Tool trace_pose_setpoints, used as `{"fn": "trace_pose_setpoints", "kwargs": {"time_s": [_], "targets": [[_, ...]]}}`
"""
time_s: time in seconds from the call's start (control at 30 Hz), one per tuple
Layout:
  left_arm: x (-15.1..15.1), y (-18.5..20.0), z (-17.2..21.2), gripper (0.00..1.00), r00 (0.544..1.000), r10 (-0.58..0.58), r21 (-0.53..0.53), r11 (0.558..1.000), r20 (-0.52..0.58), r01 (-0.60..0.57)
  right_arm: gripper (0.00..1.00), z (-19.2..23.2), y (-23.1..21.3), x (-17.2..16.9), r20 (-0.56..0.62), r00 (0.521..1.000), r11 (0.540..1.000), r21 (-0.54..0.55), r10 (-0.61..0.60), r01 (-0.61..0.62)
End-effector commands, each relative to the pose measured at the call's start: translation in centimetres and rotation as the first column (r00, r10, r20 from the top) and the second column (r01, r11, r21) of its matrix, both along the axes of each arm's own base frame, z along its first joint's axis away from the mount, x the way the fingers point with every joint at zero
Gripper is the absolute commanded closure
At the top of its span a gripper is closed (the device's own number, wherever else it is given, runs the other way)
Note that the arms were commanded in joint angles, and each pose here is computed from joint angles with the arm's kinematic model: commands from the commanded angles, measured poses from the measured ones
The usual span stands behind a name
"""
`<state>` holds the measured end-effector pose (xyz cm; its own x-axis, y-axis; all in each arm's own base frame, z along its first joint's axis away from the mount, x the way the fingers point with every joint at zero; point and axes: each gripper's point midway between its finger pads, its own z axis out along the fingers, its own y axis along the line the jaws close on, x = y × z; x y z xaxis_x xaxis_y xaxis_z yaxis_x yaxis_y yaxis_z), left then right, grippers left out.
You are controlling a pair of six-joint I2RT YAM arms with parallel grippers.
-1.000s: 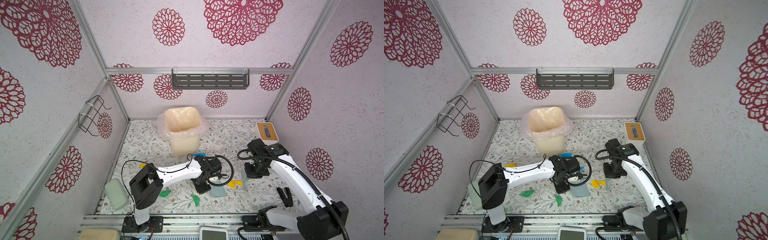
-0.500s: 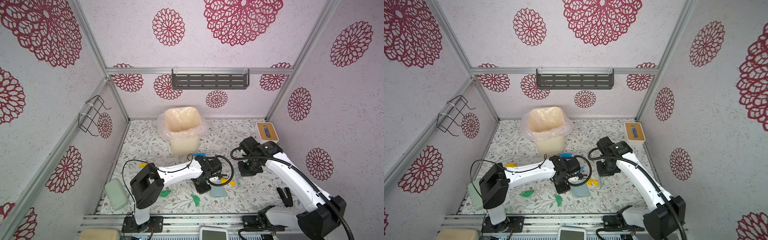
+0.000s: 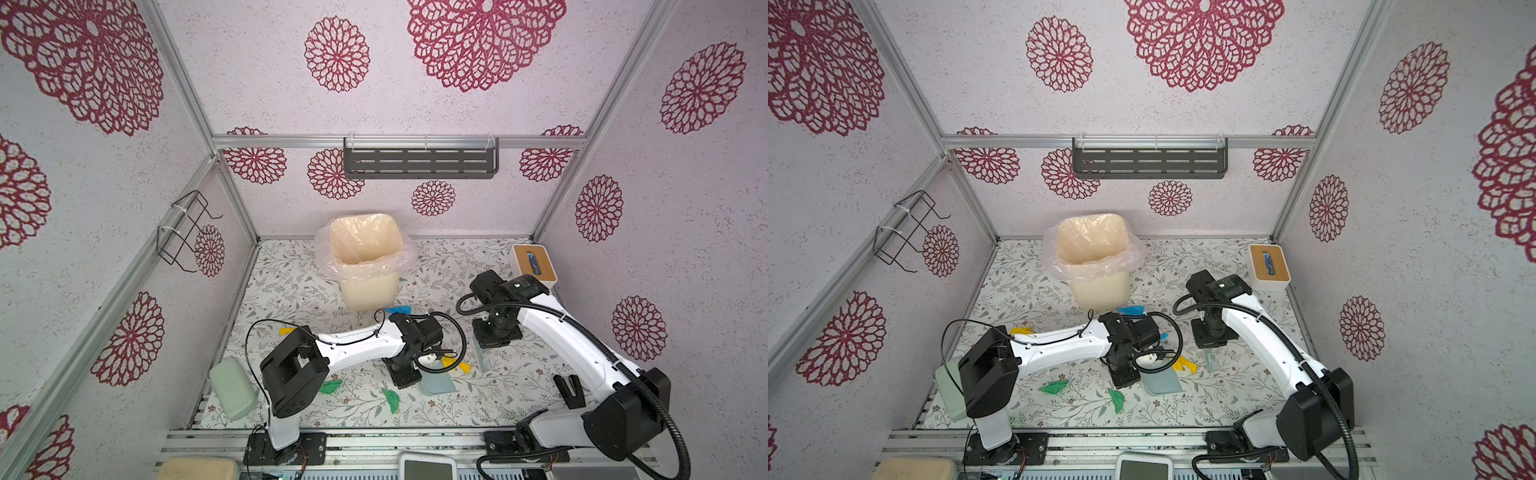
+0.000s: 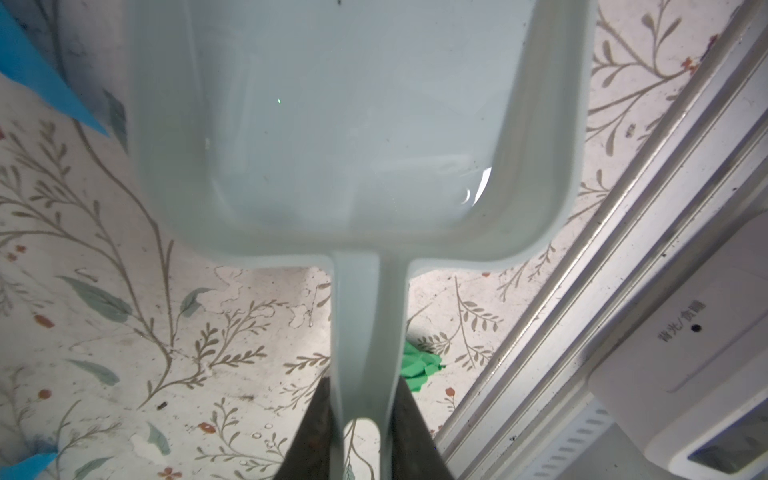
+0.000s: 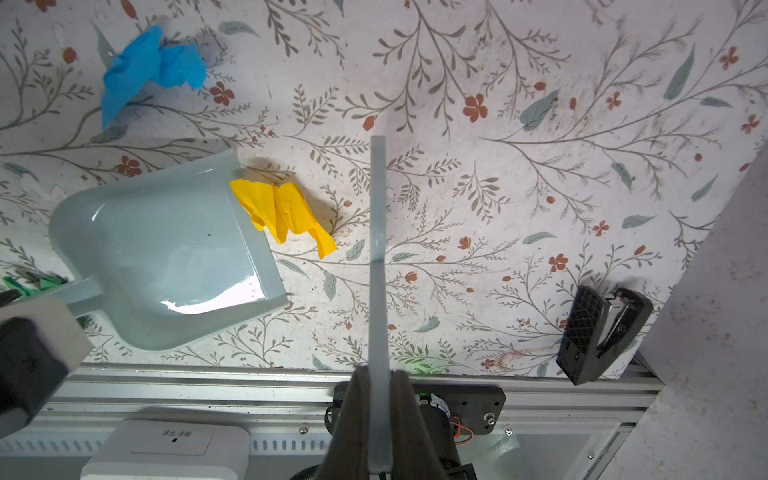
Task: Sweep away the paper scraps from the table
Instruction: 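Sweep the yellow scrap into the dustpan with the right gripper's brush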
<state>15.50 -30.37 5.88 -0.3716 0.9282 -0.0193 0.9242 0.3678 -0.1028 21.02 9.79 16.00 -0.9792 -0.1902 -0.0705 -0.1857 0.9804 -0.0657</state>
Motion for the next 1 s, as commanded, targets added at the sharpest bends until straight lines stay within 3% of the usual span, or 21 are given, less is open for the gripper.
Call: {"fn": "trace_pose_setpoints", "kwargs": {"time_s": [0.0,0.3,0.67,0.83,0.97], "targets": [[0.2,-0.2,-0.1,1.0,1.0,0.014,-0.02,1.0,-0.007,-0.014,1.0,-0.1,1.7,-0.1,-0.005,0.999,0.998,0.044,0.043,-0.042],[0.3,-0.3,-0.2,1.0,1.0,0.016,-0.024,1.0,-0.007,-0.016,1.0,0.5,6.9,-1.8,-0.031,0.989,0.97,0.205,0.144,-0.134],[0.4,-0.2,-0.1,1.0,1.0,0.022,-0.034,0.999,0.001,-0.022,1.0,2.6,10.1,-3.3,0.007,0.989,0.912,0.386,0.149,-0.14],[0.5,-0.3,0.0,1.0,1.0,0.027,-0.043,0.999,0.01,-0.026,1.0,3.4,9.9,-3.6,0.022,0.99,0.906,0.4,0.139,-0.136],[0.7,-0.3,0.4,1.0,0.999,0.033,-0.057,0.998,0.024,-0.032,1.0,3.3,6.7,-3.4,0.023,0.996,0.954,0.288,0.084,-0.087]]}}
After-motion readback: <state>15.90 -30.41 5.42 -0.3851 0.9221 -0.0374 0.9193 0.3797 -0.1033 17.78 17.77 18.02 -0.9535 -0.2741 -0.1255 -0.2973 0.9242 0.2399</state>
